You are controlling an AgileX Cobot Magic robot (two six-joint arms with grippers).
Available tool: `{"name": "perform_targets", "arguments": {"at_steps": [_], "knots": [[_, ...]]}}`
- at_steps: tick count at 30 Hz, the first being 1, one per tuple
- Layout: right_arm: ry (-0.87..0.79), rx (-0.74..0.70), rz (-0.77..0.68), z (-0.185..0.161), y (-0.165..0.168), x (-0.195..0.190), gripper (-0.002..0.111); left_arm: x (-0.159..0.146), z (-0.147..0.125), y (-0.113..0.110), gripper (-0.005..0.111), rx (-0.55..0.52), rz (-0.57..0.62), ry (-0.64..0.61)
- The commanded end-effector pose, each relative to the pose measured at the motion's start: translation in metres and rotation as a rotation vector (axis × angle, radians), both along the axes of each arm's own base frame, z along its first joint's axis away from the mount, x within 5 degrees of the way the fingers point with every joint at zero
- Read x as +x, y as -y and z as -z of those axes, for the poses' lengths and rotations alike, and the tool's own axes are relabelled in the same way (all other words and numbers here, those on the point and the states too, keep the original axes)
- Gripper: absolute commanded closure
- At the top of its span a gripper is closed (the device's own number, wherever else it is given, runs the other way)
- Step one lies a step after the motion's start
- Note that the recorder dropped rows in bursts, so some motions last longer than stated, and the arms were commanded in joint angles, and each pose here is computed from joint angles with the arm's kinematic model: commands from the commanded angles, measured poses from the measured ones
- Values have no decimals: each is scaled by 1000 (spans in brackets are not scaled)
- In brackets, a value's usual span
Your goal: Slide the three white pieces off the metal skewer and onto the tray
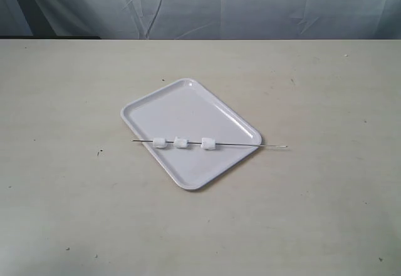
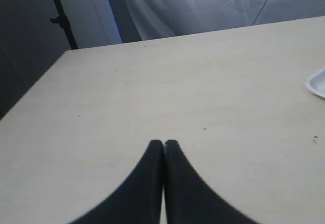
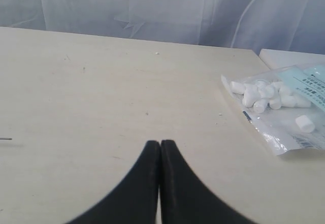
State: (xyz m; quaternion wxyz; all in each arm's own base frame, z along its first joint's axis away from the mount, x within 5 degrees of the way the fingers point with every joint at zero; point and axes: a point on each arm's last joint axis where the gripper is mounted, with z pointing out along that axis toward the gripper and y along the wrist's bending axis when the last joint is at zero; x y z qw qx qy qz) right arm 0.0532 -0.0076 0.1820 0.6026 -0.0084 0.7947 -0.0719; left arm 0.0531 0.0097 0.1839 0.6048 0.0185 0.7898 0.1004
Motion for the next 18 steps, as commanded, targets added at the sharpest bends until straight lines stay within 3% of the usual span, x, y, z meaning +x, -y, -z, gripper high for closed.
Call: {"name": "perform_targets", "arguments": {"at_steps": [1,7,8,12,18], "knots": [[49,31,-4,-3,-1,1,109,0,0,-2,107,90,-5,-1],[160,165,-19,-12,-5,3,109,0,-3,-2,107,98,1,35],[189,202,-20,-15,-5,3,109,1,-6,0,107,69,11,73],[319,433,-10,-26,-6,3,109,3,-15,7,107,-279,28,210],[455,464,5,-37,-2,2,109,3,-26,6,107,-302,33,329]]}}
